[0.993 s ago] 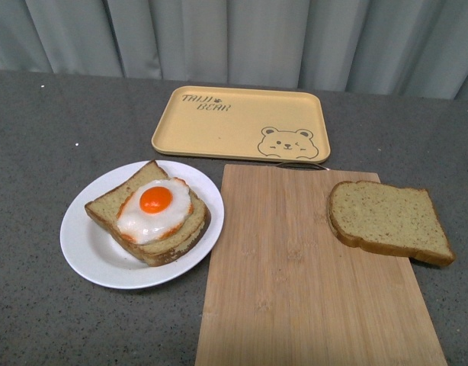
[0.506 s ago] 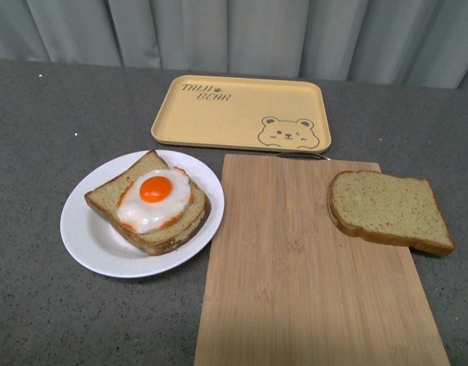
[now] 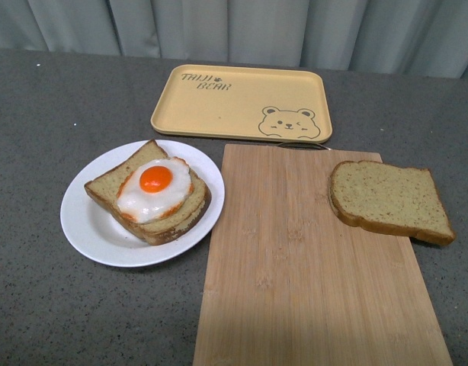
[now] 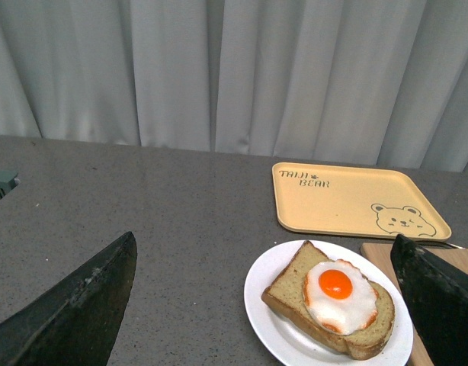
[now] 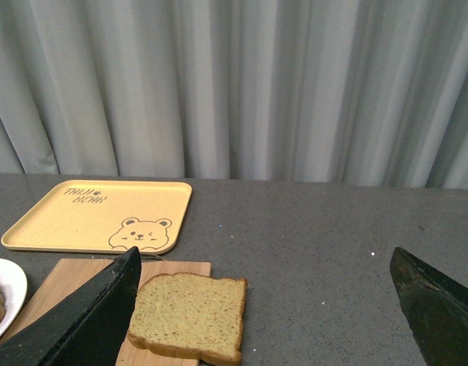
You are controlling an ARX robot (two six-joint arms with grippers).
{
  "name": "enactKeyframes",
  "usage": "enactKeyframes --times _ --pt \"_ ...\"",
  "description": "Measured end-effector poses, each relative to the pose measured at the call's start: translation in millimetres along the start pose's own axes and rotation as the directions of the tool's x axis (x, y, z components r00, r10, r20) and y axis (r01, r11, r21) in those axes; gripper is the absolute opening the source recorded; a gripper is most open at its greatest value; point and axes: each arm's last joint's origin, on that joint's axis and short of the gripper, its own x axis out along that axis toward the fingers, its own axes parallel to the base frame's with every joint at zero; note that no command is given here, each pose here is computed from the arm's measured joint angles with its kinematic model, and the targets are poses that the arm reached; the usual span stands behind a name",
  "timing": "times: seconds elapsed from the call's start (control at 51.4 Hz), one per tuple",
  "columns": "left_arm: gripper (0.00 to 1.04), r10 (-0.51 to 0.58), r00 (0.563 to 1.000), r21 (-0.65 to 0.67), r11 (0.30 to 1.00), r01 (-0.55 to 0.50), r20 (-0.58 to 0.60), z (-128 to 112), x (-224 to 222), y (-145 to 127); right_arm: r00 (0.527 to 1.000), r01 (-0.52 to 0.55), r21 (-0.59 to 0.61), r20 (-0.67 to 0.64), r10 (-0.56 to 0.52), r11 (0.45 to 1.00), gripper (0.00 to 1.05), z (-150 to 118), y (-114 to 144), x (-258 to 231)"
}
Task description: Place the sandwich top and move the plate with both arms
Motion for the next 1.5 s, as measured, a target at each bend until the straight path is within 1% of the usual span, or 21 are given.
enactKeyframes --times 0.019,0.039,0.078,0.117,0.156,0.234,0.331,0.448,0.584,0.682,0.74,0.779,0.837,0.876,1.013,1.188,1.285,1.324,1.441,1.499 --pt "0.98 0.000 1.000 0.000 1.000 0.000 0.000 0.0 0.0 0.0 1.000 0.010 -0.004 -0.003 -0.010 1.000 0.95 -0.3 -0.1 0.1" --pt "0.98 0.000 1.000 0.000 1.000 0.000 0.000 0.0 0.0 0.0 0.999 0.041 -0.033 -0.019 -0.042 0.999 0.95 -1.1 0.1 0.4" --pt "0.98 0.000 1.000 0.000 1.000 0.000 0.000 0.0 0.0 0.0 0.993 0.108 -0.089 -0.045 -0.112 0.990 0.95 -1.2 0.1 1.3" --pt "0.98 0.001 1.000 0.000 1.000 -0.001 0.000 0.0 0.0 0.0 0.978 0.180 -0.164 -0.078 -0.195 0.970 0.95 -2.1 -0.7 3.8" --pt "0.98 0.001 1.000 0.000 1.000 -0.001 0.001 0.1 -0.1 0.0 0.968 0.202 -0.222 -0.106 -0.230 0.954 0.95 -3.4 -1.9 7.3" --pt "0.98 0.000 1.000 0.000 1.000 0.000 0.001 0.1 -0.1 0.0 0.965 0.171 -0.267 -0.148 -0.216 0.948 0.95 -4.2 -5.3 18.0" --pt "0.98 0.000 1.000 0.000 1.000 0.000 0.001 0.1 -0.1 0.0 0.968 0.123 -0.258 -0.182 -0.174 0.958 0.95 -2.8 -9.9 32.3" --pt "0.98 0.000 1.000 0.000 1.000 0.000 0.001 0.1 -0.1 0.0 0.967 0.066 -0.200 -0.229 -0.112 0.978 0.95 -1.9 -17.0 51.8" --pt "0.98 0.000 1.000 0.000 1.000 0.000 0.001 0.1 -0.1 0.0 0.957 0.021 -0.090 -0.285 -0.046 0.996 0.95 -7.6 -31.6 81.8" --pt "0.98 0.000 1.000 0.000 1.000 0.000 0.001 0.1 -0.1 0.0 0.942 0.004 0.009 -0.335 -0.001 1.000 0.95 -19.2 -46.8 108.2" --pt "0.98 0.000 1.000 0.000 1.000 0.000 0.001 0.1 -0.1 0.0 0.914 -0.006 0.099 -0.404 0.045 0.995 0.95 -34.6 -56.0 124.3" --pt "0.98 0.000 1.000 0.000 1.000 0.000 0.001 0.1 -0.1 0.0 0.897 -0.021 0.151 -0.434 0.086 0.988 0.95 -42.4 -60.1 132.9" --pt "0.98 0.000 1.000 0.000 1.000 0.000 0.001 0.1 -0.1 0.0 0.856 -0.029 0.243 -0.496 0.149 0.970 0.95 -58.7 -66.8 146.9" --pt "0.98 0.000 1.000 0.000 1.000 0.000 0.001 0.1 -0.1 0.0 0.834 -0.025 0.283 -0.523 0.176 0.959 0.95 -67.3 -70.8 155.1" --pt "0.98 0.000 1.000 0.000 1.000 0.000 0.001 0.1 -0.1 0.0 0.774 -0.010 0.361 -0.588 0.236 0.932 0.95 -88.3 -76.9 173.5" --pt "0.98 0.000 1.000 0.000 1.000 0.000 0.001 0.1 -0.1 0.0 0.706 -0.010 0.497 -0.611 0.358 0.868 0.95 -122.5 -74.9 194.1" --pt "0.98 0.000 1.000 0.000 1.000 0.000 0.001 0.1 -0.1 0.0 0.683 -0.011 0.541 -0.610 0.401 0.841 0.95 -130.6 -73.0 202.7" --pt "0.98 0.000 1.000 0.000 1.000 0.000 0.001 0.1 -0.1 0.0 0.666 -0.020 0.560 -0.611 0.429 0.828 0.95 -133.4 -71.1 206.2" --pt "0.98 0.000 1.000 0.000 1.000 0.000 0.001 0.1 -0.1 0.0 0.633 -0.047 0.602 -0.599 0.490 0.797 0.95 -136.8 -64.8 215.3" --pt "0.98 0.000 1.000 0.000 1.000 0.000 0.001 0.1 -0.1 0.0 0.619 -0.052 0.611 -0.601 0.506 0.790 0.95 -137.4 -61.9 219.4"
